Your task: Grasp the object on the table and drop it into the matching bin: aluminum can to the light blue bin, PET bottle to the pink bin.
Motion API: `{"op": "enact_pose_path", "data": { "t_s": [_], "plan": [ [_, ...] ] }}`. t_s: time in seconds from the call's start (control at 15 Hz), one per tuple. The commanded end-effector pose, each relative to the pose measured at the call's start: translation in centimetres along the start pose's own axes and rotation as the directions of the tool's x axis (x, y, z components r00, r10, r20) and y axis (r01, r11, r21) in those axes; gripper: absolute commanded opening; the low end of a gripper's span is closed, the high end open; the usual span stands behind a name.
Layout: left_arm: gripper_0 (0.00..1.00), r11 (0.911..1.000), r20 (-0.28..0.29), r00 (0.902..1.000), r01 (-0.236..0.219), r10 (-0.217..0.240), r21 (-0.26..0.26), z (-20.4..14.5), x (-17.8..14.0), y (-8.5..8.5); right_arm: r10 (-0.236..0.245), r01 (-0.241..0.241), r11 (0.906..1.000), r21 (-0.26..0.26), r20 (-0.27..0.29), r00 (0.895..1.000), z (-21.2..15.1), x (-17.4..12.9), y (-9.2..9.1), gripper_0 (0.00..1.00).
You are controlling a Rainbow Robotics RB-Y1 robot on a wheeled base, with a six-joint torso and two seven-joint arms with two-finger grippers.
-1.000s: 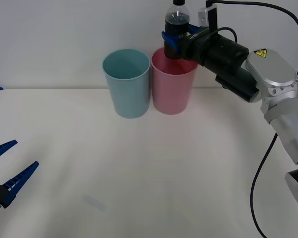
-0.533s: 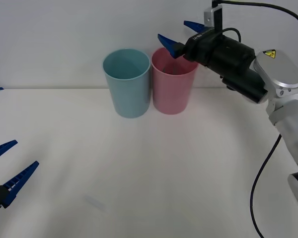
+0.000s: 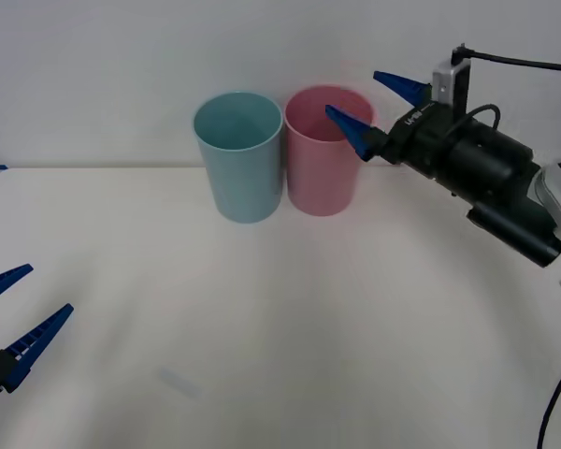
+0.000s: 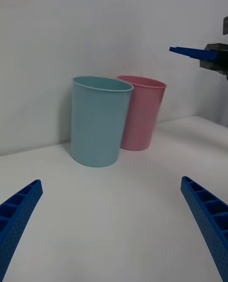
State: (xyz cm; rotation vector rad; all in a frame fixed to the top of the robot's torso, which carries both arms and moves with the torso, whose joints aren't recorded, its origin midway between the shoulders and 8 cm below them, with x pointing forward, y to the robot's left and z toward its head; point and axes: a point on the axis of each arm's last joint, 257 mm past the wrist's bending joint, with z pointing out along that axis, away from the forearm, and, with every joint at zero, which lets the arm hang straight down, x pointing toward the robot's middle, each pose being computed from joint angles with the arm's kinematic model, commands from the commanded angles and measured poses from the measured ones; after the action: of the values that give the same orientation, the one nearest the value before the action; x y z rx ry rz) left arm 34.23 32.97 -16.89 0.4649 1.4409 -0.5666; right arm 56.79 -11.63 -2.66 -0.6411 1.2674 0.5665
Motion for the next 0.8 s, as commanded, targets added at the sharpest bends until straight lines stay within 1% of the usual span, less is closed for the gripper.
{"op": "enact_pose_path", "data": {
  "t_s": [0.07, 0.2, 0.33, 0.4, 0.47, 0.6, 0.67, 0.8],
  "plan": [
    [1.0, 1.0, 0.0, 1.0, 0.0, 0.0, 0.0, 0.0, 0.0, 0.0, -0.001, 0.001, 0.9999, -0.01, -0.005, 1.0, -4.1, 0.1, 1.4, 1.0],
    [1.0, 1.0, 0.0, 1.0, 0.0, 0.0, 0.0, 0.0, 0.0, 0.0, 0.002, -0.002, 0.9996, -0.028, -0.01, 1.0, -6.4, 0.2, 2.4, 1.0],
    [1.0, 1.0, 0.0, 1.0, 0.0, 0.0, 0.0, 0.0, 0.0, 0.0, 0.007, -0.008, 0.9989, -0.046, -0.019, 1.0, -8.7, 0.5, 2.9, 1.0],
    [1.0, 1.0, 0.0, 1.0, 0.0, 0.0, 0.0, 0.0, 0.0, 0.0, 0.023, -0.025, 0.9978, -0.061, -0.027, 0.999, -10.2, 0.9, 3.2, 1.0],
    [1.0, 1.0, 0.0, 1.0, 0.0, 0.0, 0.0, 0.0, 0.0, 0.0, 0.026, -0.029, 0.9968, -0.075, -0.036, 0.999, -11.4, 1.3, 3.5, 1.0],
    [1.0, 1.0, 0.0, 1.0, 0.0, 0.0, 0.0, 0.0, 0.0, 0.0, 0.037, -0.043, 0.9949, -0.091, -0.065, 0.997, -13.8, 2.5, 3.9, 1.0],
    [1.0, 1.0, 0.0, 1.0, 0.0, 0.0, 0.0, 0.0, 0.0, 0.0, 0.043, -0.05, 0.9947, -0.09, -0.084, 0.996, -15.2, 3.2, 4.1, 1.0],
    [1.0, 1.0, 0.0, 1.0, 0.0, 0.0, 0.0, 0.0, 0.0, 0.0, 0.036, -0.048, 0.9936, -0.102, -0.119, 0.992, -17.7, 4.6, 4.8, 1.0]
  ]
}}
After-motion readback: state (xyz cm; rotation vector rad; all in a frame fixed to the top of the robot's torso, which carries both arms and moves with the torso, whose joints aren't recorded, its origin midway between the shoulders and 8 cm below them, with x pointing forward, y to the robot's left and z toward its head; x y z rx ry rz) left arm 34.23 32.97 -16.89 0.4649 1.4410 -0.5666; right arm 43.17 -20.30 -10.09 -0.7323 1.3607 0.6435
